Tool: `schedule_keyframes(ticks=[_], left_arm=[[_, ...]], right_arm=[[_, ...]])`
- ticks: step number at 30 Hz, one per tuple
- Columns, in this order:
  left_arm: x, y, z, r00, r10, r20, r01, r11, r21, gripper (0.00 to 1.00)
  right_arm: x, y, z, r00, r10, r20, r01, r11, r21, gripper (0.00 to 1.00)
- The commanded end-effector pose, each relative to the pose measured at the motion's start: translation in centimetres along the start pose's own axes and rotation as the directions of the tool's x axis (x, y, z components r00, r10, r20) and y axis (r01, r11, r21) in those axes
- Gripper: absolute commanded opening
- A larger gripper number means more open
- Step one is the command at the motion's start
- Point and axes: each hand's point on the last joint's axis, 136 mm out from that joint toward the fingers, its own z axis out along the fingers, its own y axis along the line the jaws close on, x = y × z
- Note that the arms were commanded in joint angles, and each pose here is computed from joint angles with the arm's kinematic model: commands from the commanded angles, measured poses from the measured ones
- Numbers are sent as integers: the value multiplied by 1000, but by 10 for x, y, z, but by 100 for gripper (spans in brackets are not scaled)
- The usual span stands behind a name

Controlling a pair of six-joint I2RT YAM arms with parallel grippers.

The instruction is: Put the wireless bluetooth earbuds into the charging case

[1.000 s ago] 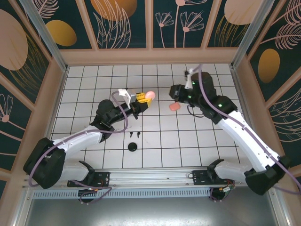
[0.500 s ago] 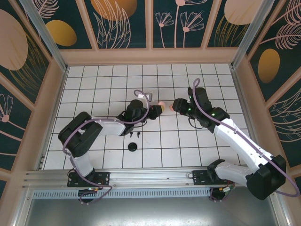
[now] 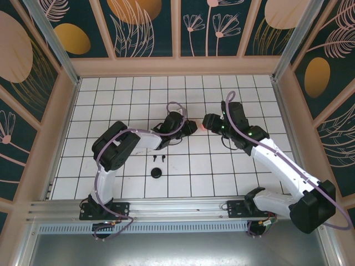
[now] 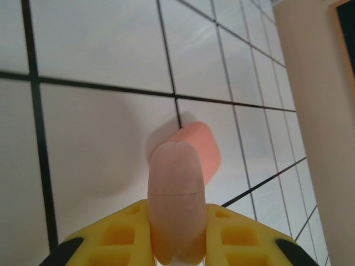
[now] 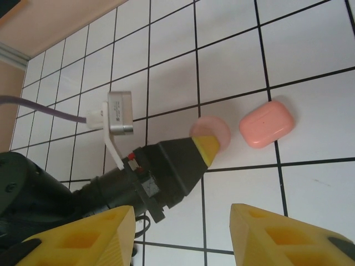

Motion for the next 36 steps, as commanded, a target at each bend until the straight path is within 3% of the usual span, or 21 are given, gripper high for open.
schedule_keyframes(ticks=[1,5,13,20,29,36], left_arm=[[5,10,6,999,-35,-26,34,999,-35,14],[10,19,9,999,-29,-40,26,998,-64,19],[5,28,1,999,38,-22,-40,992,-124,39],[-15,13,-16,993,119,21,-115,986,-121,43],[-67,-28,-76,961,220,170,-205,973,-101,45],[-108,-36,-151,902,282,327,-241,957,-162,47]], right_arm=[[-14,1,-2,999,-17,39,17,1000,2,49],[-17,2,-1,999,-19,41,19,1000,2,50],[-19,5,-1,999,-10,41,10,1000,-2,54],[-12,1,0,1000,12,19,-13,1000,6,58],[20,5,-1,999,14,-38,-13,1000,28,60],[91,38,13,986,-27,-165,31,999,23,60]])
